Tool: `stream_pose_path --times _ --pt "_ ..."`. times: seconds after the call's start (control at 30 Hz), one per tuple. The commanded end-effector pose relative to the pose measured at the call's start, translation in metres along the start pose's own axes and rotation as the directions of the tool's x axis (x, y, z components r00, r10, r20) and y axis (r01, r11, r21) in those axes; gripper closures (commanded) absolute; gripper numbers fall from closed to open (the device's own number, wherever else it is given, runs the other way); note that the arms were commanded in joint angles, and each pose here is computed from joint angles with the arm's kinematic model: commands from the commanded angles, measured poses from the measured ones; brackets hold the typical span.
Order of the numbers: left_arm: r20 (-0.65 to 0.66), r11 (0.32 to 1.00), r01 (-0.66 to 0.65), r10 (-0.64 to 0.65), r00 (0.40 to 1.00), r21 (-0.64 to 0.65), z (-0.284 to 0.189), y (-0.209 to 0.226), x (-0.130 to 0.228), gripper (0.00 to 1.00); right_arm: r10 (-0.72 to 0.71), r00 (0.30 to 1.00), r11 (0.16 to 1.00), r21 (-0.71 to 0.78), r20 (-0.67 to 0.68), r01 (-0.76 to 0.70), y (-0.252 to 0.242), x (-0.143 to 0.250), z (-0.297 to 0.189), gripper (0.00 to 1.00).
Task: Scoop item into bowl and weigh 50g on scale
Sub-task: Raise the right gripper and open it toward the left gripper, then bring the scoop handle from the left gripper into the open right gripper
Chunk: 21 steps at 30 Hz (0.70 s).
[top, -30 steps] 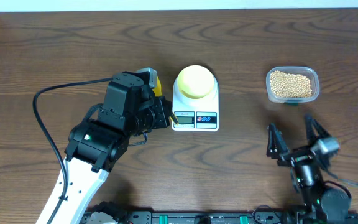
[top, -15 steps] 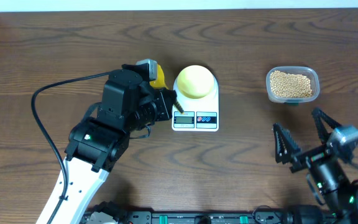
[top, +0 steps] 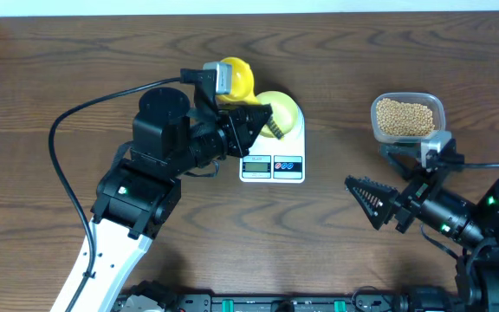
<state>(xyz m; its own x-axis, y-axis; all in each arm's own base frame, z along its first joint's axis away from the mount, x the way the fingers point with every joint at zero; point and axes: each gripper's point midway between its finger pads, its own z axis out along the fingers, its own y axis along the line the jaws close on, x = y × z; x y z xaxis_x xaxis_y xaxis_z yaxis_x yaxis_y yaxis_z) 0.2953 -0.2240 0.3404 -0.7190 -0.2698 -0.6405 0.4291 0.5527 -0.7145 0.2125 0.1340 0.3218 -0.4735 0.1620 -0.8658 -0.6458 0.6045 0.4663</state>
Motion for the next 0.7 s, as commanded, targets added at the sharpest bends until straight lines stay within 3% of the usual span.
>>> stream_pose_path --times 0.0,0.13,0.33,0.67 --pt "0.001 0.995 -0.004 0.004 1.0 0.103 0.002 -0.027 -0.002 0.93 0.186 0.982 0.979 -0.078 -0.005 -0.186 0.014 -0.011 0.0 0.01" --pt "0.042 0.976 -0.077 0.07 0.997 0.203 0.004 -0.06 -0.005 0.93 0.318 0.948 0.943 -0.095 -0.015 -0.318 0.013 -0.016 0.003 0.01" --pt "0.073 0.959 -0.118 0.102 0.992 0.256 0.006 -0.082 -0.004 0.93 0.311 0.949 0.921 -0.23 -0.051 -0.314 0.04 -0.026 -0.001 0.01" --pt "0.094 0.949 0.015 -0.047 0.994 0.316 0.001 -0.096 -0.018 0.93 0.413 0.907 0.856 -0.306 -0.078 -0.416 0.059 -0.043 -0.007 0.01"
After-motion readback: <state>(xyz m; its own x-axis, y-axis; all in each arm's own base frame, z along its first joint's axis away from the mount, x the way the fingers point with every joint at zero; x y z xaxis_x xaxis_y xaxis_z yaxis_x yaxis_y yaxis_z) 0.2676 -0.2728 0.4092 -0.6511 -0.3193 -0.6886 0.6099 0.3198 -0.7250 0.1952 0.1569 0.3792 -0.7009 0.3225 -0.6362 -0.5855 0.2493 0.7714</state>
